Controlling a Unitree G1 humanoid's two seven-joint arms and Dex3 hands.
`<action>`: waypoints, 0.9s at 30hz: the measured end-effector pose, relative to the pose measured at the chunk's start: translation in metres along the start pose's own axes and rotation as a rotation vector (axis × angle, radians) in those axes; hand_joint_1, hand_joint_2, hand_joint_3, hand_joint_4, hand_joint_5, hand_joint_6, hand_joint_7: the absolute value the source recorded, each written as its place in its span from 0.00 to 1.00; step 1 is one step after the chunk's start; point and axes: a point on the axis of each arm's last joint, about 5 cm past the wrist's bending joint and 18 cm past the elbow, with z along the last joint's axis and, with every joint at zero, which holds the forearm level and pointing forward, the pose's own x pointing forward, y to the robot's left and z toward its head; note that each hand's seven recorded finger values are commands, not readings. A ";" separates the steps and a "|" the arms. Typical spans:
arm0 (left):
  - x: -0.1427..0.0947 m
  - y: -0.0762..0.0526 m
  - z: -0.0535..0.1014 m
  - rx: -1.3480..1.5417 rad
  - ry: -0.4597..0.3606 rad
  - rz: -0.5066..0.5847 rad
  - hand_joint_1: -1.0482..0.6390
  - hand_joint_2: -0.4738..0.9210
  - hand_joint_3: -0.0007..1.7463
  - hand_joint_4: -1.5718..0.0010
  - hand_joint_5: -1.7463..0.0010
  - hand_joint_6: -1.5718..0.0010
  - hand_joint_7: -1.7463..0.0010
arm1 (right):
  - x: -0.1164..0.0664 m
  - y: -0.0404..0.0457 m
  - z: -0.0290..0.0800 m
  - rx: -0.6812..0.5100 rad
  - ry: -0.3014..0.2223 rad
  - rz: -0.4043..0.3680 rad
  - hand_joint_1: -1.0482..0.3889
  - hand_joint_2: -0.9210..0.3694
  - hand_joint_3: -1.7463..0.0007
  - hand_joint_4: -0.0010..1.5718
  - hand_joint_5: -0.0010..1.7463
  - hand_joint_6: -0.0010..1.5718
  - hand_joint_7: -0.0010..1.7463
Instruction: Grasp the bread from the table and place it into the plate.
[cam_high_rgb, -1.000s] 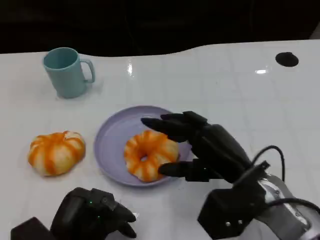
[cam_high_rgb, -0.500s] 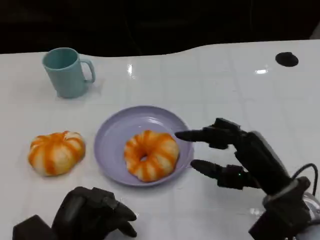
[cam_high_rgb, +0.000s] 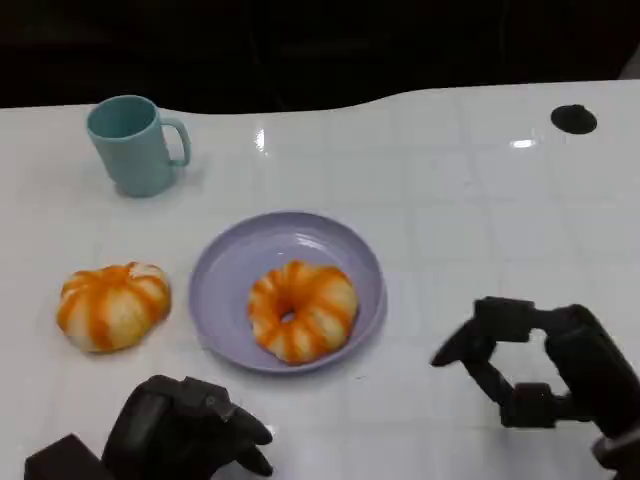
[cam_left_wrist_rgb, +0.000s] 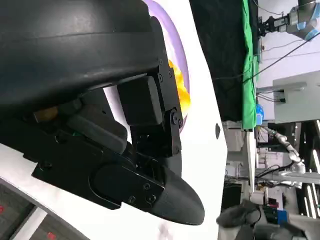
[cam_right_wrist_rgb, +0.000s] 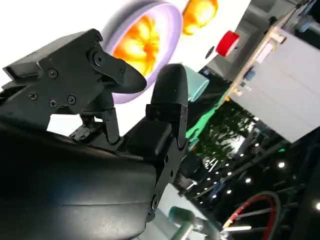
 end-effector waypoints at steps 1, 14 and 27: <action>0.000 0.000 0.000 0.001 -0.001 0.000 0.00 0.99 0.00 0.09 0.63 0.01 0.87 | -0.002 -0.0009 0.000 0.001 0.006 0.000 0.64 0.35 0.35 0.53 0.99 0.53 0.74; -0.001 0.000 0.004 0.012 -0.021 -0.001 0.00 0.99 0.00 0.09 0.63 0.01 0.87 | -0.023 -0.0001 0.002 0.034 0.112 -0.010 0.59 0.36 0.31 0.56 1.00 0.47 0.85; -0.005 0.000 0.003 0.014 -0.018 0.003 0.00 1.00 0.00 0.08 0.62 0.00 0.87 | -0.029 0.0072 -0.001 0.029 0.124 0.003 0.57 0.35 0.31 0.54 1.00 0.47 0.86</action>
